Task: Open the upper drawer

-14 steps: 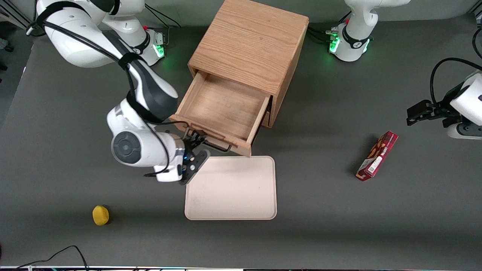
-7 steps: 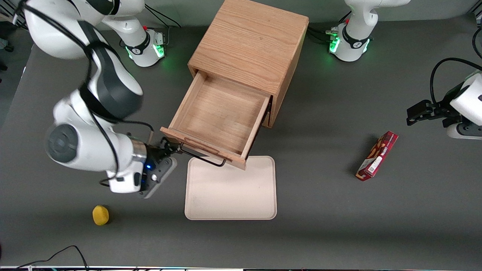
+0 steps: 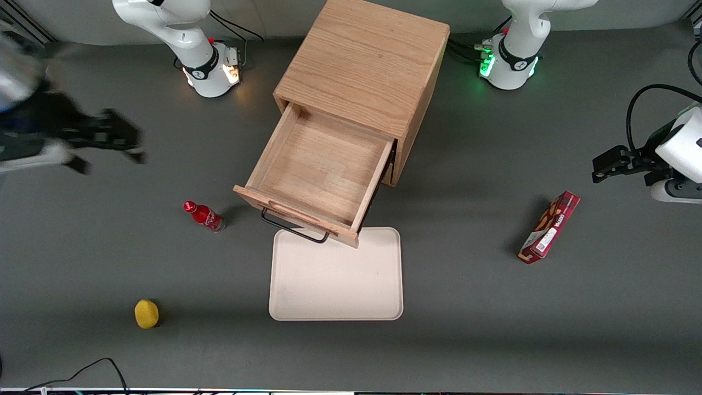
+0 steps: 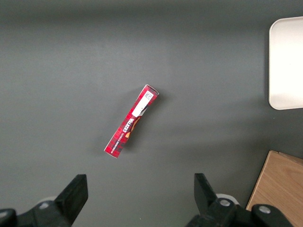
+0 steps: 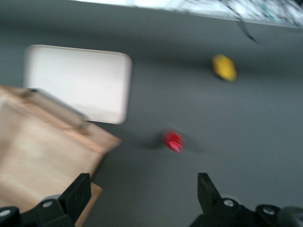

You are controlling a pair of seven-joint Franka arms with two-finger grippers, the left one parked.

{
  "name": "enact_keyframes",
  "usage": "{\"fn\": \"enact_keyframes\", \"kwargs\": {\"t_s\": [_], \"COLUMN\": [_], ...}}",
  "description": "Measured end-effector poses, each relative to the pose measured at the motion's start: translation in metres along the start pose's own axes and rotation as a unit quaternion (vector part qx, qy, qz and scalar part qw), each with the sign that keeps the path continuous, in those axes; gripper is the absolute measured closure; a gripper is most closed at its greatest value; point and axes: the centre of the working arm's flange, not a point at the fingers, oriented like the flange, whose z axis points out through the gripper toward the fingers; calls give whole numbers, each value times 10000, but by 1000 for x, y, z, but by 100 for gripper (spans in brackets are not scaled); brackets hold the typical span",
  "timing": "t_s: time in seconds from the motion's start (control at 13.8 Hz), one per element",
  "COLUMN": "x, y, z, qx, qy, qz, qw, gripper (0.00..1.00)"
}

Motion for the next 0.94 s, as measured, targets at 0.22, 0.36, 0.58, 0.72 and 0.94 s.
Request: {"fn": "enact_keyframes", "kwargs": {"t_s": [0.22, 0.36, 0.58, 0.72, 0.94], "x": [-8, -23, -72, -99, -103], "y": [84, 88, 74, 67, 63], "z": [47, 78, 115, 132, 125], "qx": [-244, -192, -142, -129, -82], "qy": [-665, -465, -133, -83, -137], "qz": [795, 853, 809, 759, 889], "qw": [9943, 9951, 9965, 9970, 9959], "gripper": [0, 0, 0, 0, 0]}}
